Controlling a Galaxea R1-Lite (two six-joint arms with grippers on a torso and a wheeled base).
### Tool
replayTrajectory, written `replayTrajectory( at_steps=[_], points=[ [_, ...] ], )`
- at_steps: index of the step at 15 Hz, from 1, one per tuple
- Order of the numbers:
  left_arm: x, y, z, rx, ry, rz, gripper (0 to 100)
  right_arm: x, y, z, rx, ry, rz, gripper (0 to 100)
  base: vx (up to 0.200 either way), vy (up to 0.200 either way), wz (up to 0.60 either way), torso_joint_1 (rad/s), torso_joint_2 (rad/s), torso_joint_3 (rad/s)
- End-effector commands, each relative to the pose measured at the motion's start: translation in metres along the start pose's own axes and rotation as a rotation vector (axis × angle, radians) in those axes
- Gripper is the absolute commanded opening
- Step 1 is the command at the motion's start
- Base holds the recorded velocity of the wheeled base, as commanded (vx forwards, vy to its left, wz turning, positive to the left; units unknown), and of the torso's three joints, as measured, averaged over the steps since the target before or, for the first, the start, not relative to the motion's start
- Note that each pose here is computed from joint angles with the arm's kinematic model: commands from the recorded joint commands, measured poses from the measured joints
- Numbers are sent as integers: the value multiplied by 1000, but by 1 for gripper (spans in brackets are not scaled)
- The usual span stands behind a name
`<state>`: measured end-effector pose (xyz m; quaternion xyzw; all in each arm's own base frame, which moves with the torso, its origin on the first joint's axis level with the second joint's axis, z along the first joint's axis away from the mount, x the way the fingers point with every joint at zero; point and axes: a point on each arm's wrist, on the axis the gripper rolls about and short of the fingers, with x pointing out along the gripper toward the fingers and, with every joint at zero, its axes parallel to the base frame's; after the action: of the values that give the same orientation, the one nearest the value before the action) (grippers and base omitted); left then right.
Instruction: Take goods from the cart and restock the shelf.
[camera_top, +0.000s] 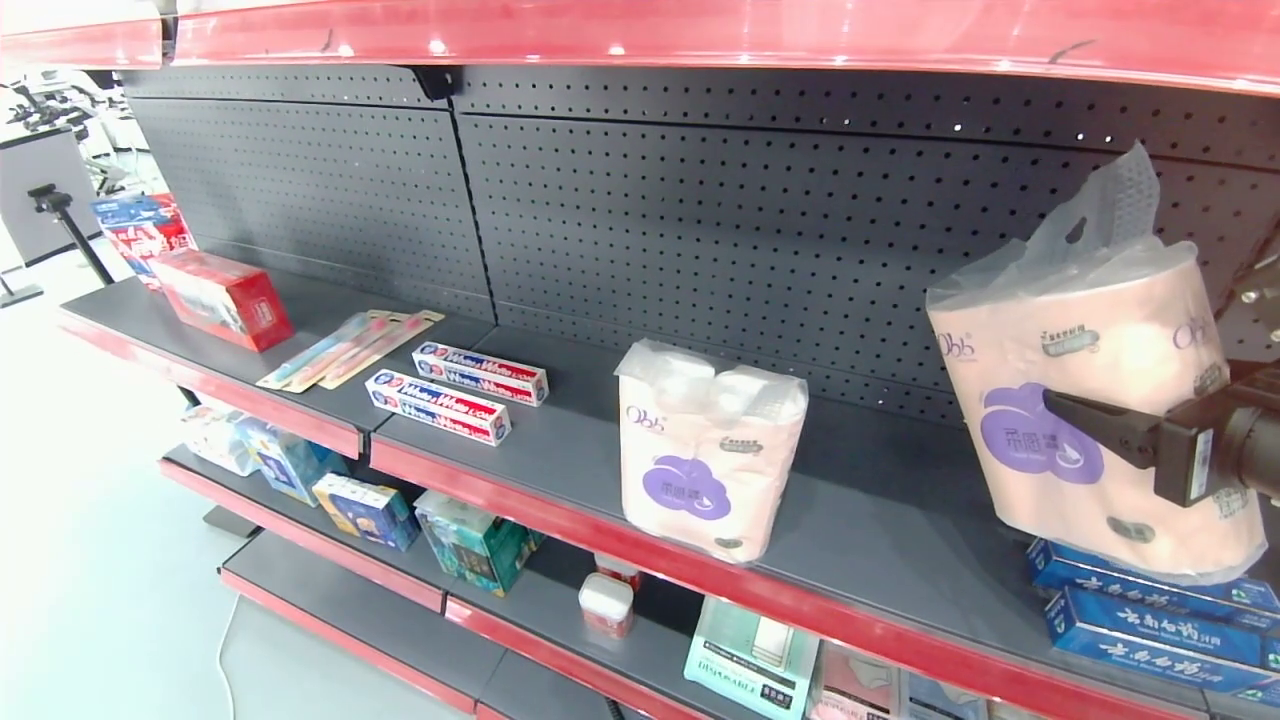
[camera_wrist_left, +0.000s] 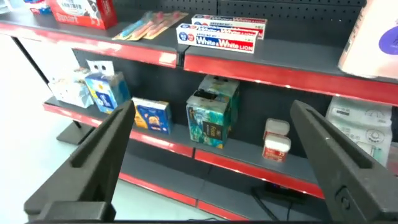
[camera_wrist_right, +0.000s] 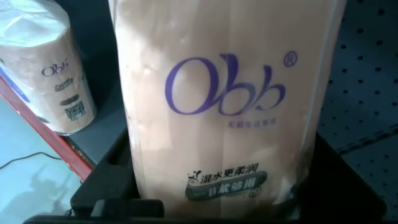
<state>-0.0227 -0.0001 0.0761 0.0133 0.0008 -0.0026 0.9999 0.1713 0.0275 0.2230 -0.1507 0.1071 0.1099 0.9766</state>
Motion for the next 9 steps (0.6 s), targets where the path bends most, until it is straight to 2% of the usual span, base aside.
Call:
replayTrajectory(
  at_steps=[1,5,9],
  points=[
    [0,0,-1,-28,-2,2,100,0,1,-3,-1,9,5,0,0,0,0,0,0,0],
    [0,0,-1,-25,-2,2,100,13,-1,2,-1,16,7,0,0,0,0,0,0,0],
    [0,0,-1,-25,-2,2,100,48,-4,-6,1,43,-5,0,0,0,0,0,0,0]
  ],
)
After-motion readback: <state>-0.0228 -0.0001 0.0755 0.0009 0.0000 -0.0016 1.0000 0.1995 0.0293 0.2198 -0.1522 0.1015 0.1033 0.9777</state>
